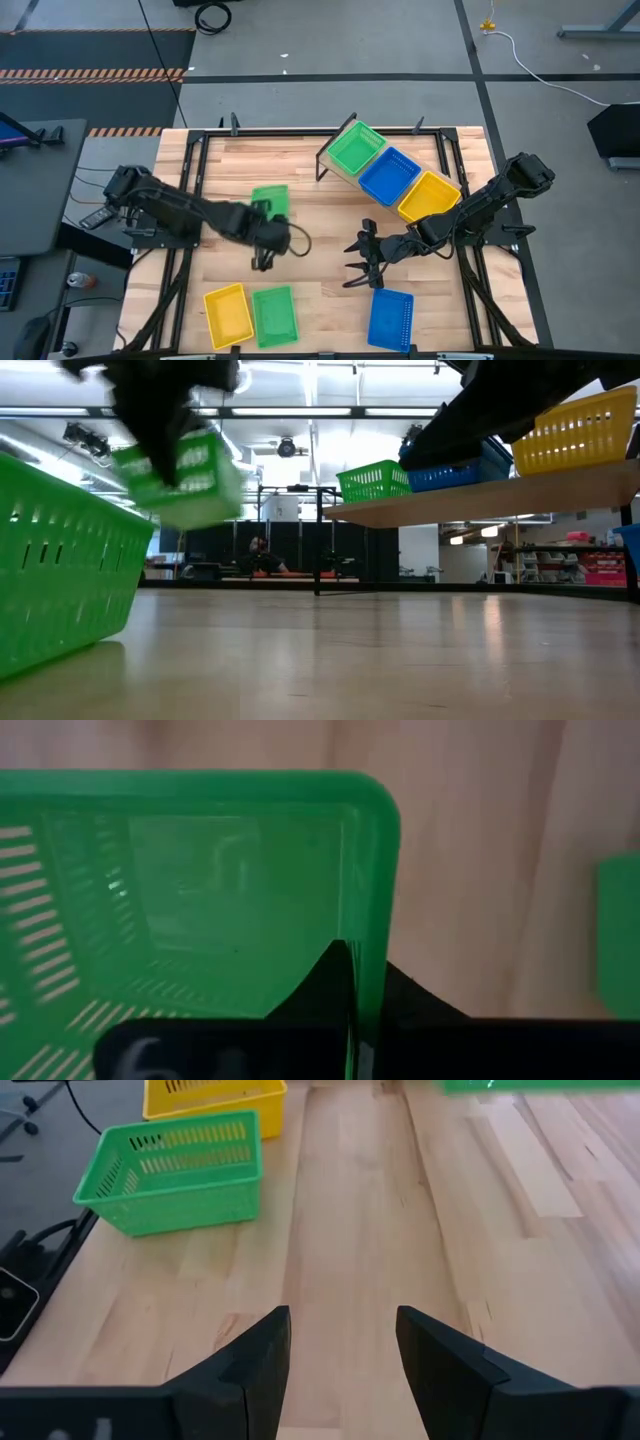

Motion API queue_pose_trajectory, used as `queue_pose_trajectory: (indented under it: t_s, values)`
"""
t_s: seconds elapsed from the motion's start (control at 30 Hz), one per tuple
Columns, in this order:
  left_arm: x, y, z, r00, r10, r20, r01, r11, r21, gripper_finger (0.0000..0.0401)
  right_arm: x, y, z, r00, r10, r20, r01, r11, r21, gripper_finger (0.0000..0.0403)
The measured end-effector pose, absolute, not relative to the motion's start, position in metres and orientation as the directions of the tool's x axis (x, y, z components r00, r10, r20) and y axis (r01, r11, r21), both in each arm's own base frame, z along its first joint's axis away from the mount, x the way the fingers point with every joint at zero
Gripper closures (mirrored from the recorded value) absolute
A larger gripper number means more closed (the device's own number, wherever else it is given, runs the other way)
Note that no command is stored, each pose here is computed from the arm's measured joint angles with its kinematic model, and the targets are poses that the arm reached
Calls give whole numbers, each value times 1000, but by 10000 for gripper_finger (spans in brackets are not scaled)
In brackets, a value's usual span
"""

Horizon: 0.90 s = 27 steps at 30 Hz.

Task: Stack baskets on shelf by color
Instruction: Stack the top green bin on top of the green bin on the shelf

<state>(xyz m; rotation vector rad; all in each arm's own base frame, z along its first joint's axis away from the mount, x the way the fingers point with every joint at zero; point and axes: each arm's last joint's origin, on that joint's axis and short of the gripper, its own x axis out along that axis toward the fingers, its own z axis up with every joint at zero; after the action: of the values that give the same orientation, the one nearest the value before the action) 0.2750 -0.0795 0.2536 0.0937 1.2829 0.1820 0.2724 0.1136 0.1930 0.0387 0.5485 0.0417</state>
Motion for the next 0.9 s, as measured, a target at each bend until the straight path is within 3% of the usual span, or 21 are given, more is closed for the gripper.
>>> queue_pose_trajectory:
  t_s: [0.17, 0.37, 0.53, 0.7, 0.9]
  values:
    - [296, -48, 303, 398, 276, -875, 55, 945, 324, 398, 272, 114, 193, 852, 52, -521, -15, 997, 76, 213]
    - [311, -6, 354, 530, 366, -765, 187, 829, 527, 397, 272, 114, 193, 852, 52, -520, -9, 996, 84, 213]
    - [326, 25, 382, 677, 398, -619, 186, 721, 668, 396, 273, 112, 193, 854, 40, -519, 2, 997, 79, 213]
    - [343, 54, 382, 755, 330, -566, 220, 686, 694, 396, 274, 111, 193, 854, 32, -519, 14, 996, 85, 213]
    - [372, 78, 350, 724, 339, -602, 331, 595, 733, 395, 271, 116, 193, 853, 49, -520, 9, 994, 109, 213]
